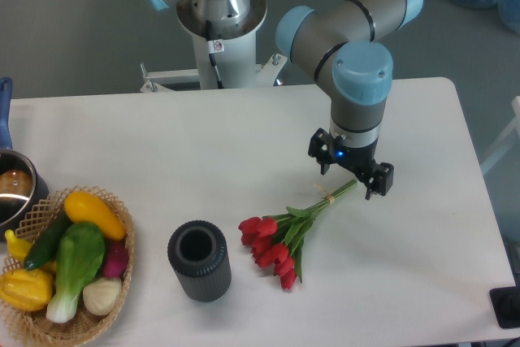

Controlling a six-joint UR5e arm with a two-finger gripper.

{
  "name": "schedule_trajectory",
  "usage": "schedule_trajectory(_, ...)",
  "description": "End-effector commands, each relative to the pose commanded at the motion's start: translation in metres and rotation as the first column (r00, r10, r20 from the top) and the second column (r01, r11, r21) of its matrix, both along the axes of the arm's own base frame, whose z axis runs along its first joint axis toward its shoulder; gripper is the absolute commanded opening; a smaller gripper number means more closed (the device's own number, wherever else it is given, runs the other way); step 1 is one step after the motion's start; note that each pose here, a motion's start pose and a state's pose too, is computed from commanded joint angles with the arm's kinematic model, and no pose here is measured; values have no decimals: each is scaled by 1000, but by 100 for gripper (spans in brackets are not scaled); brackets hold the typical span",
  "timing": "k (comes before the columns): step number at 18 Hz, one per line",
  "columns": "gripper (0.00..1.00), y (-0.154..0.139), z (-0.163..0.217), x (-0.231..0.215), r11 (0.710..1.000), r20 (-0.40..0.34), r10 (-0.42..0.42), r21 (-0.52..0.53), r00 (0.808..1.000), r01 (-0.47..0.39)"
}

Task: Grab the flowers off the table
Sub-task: 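Move the open gripper toward the red tulip bouquet's stems, then lower the gripper onto the tulip stems just below the flower heads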

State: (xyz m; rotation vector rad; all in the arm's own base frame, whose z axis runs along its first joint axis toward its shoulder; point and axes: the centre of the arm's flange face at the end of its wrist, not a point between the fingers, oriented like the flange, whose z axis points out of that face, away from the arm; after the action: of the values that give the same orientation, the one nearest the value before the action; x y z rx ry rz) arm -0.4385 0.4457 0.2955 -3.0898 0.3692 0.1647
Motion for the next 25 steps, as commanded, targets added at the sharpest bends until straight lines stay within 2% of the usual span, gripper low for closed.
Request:
schedule_trajectory(5,100,36,-28,16,998,18,-58,-28,998,59)
schedule_trajectory(9,100,59,-57,44,988,30,-115,-97,993,118)
schedule_trajectory(15,100,59,-79,63,983,68,-129,-122,989,137)
schedule_trajectory(18,97,63,-81,65,988,60,-93,-115,994,100)
schedule_trajectory(21,80,70,-87,58,996,7,-45,-73,999,45)
schedule_trajectory(23,61,78,-97,65,998,2,13,-65,1000,-13)
schedule_trajectory(25,37,80,-95,65,997,-5,59,-56,998,-59)
